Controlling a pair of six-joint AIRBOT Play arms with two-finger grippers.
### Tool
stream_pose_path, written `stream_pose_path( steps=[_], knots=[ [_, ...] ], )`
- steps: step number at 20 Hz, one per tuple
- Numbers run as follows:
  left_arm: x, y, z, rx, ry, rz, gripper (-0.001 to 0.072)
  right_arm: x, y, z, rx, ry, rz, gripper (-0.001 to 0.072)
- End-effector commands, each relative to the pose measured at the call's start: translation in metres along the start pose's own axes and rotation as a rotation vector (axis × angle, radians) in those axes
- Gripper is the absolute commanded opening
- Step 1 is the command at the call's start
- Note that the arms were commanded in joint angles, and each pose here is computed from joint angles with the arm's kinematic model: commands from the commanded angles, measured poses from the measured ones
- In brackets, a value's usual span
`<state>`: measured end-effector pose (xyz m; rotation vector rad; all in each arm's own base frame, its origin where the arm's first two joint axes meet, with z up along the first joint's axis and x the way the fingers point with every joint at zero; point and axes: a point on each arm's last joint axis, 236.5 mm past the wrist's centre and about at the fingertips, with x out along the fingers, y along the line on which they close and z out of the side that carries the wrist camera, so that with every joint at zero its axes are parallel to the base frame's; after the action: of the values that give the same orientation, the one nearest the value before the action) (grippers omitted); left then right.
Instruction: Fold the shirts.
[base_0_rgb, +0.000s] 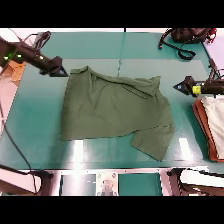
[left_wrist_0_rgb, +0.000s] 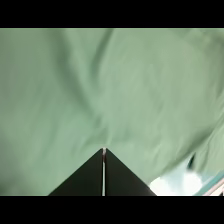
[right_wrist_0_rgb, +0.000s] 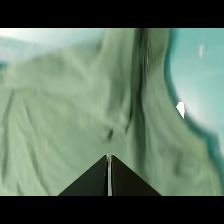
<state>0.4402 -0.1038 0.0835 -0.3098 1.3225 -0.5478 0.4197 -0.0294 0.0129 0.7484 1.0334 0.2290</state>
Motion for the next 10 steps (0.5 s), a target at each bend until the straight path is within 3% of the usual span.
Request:
stream_pose_path(
  steps=[1, 8, 10],
  knots=[
    [-0.027, 0.030, -0.070, -0.053, 0.113, 0.201, 0.0022, 0.007, -0.015, -0.035, 0.043, 0.064, -0.009, 0.0040],
    [0.025, 0.092, -0.213, -0.341, 0.118, 0.258, 0.0027, 0.023, -0.033, -0.066, 0.104, 0.104, -0.020, 0.0040],
    [0.048, 0.105, -0.234, -0.395, 0.135, 0.262, 0.0506, 0.023, -0.033, -0.067, 0.106, 0.106, -0.019, 0.0040]
  ],
)
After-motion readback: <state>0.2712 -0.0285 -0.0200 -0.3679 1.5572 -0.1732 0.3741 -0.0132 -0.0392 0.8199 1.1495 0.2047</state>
